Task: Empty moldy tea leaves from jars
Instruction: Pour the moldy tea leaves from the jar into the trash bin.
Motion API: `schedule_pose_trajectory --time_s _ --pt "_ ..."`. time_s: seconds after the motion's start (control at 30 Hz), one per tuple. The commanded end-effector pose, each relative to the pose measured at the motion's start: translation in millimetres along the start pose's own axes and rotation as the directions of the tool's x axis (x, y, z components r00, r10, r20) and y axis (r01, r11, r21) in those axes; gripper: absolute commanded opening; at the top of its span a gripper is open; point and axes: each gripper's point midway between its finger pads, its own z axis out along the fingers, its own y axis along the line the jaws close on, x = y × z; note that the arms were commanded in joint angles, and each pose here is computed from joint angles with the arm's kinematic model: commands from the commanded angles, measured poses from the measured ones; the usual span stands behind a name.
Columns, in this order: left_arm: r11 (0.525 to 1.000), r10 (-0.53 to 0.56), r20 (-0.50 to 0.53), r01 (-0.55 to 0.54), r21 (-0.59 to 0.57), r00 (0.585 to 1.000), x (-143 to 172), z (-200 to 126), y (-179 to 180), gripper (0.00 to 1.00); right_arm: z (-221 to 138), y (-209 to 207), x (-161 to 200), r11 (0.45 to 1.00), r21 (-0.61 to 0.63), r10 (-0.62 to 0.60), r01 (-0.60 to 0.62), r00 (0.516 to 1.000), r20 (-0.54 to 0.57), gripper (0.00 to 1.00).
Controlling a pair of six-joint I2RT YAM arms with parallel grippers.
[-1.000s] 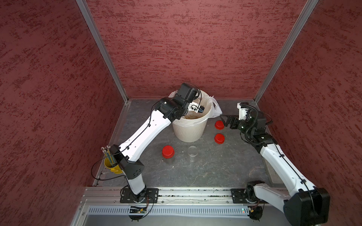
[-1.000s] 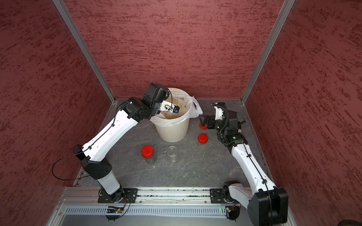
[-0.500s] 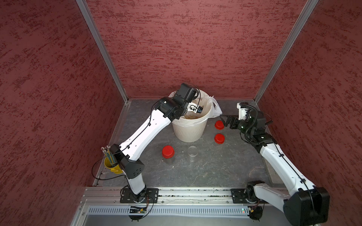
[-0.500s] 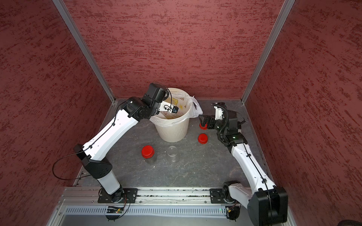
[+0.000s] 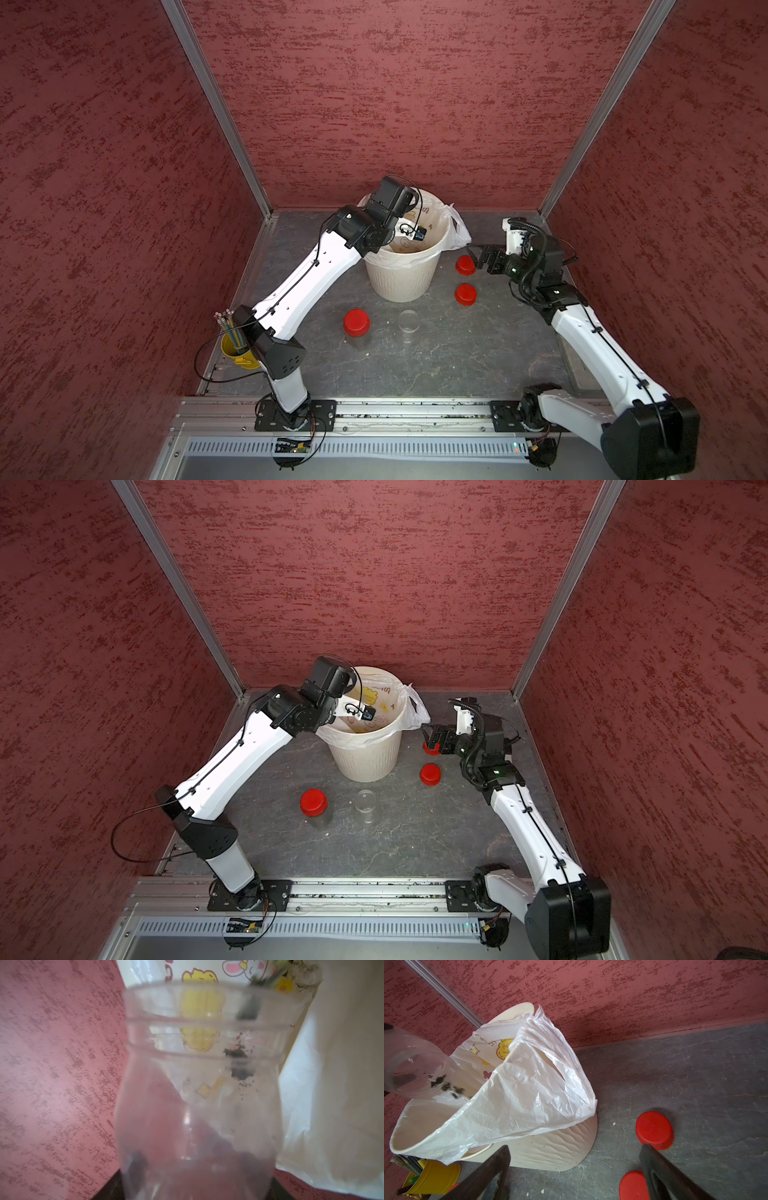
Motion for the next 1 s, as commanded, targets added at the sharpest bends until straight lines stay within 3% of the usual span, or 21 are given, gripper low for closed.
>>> schedule_pose_trajectory --time_s 0.0,0.1,0.27,0.47,0.67,0.83,0.97 --pt "0.996 -0.03 0.033 0.033 -0.08 0.999 -3 -22 25 0.66 -6 9 -19 1.0 -0.024 -0.011 0.012 0.999 0.045 0.99" --pt "0.995 -0.027 0.051 0.032 -0.092 0.998 -9 -30 26 0.66 -6 10 -20 1.0 -0.024 -0.009 0.011 0.999 0.05 0.99" --pt "1.0 -0.012 0.008 0.012 0.017 1.0 -3 -2 -7 0.66 -5 8 -17 1.0 -0.024 -0.007 0.008 0.999 0.045 0.99" --pt "0.991 -0.047 0.053 0.053 -0.123 0.997 -4 -37 37 0.67 -6 10 -19 1.0 -0.026 -0.01 0.011 0.999 0.048 0.99" --pt "1.0 -0.015 0.013 0.015 -0.01 1.0 -3 -8 0 0.66 -6 10 -20 0.999 -0.031 -0.008 0.01 0.999 0.054 0.99" --pt "0.992 -0.043 0.053 0.049 -0.118 0.998 -4 -36 36 0.67 -7 12 -23 0.999 -0.032 -0.011 0.013 0.998 0.055 0.99" --pt "0.997 -0.029 0.039 0.032 -0.072 0.999 -6 -24 18 0.66 -7 13 -23 0.999 -0.04 -0.005 0.007 0.998 0.059 0.99"
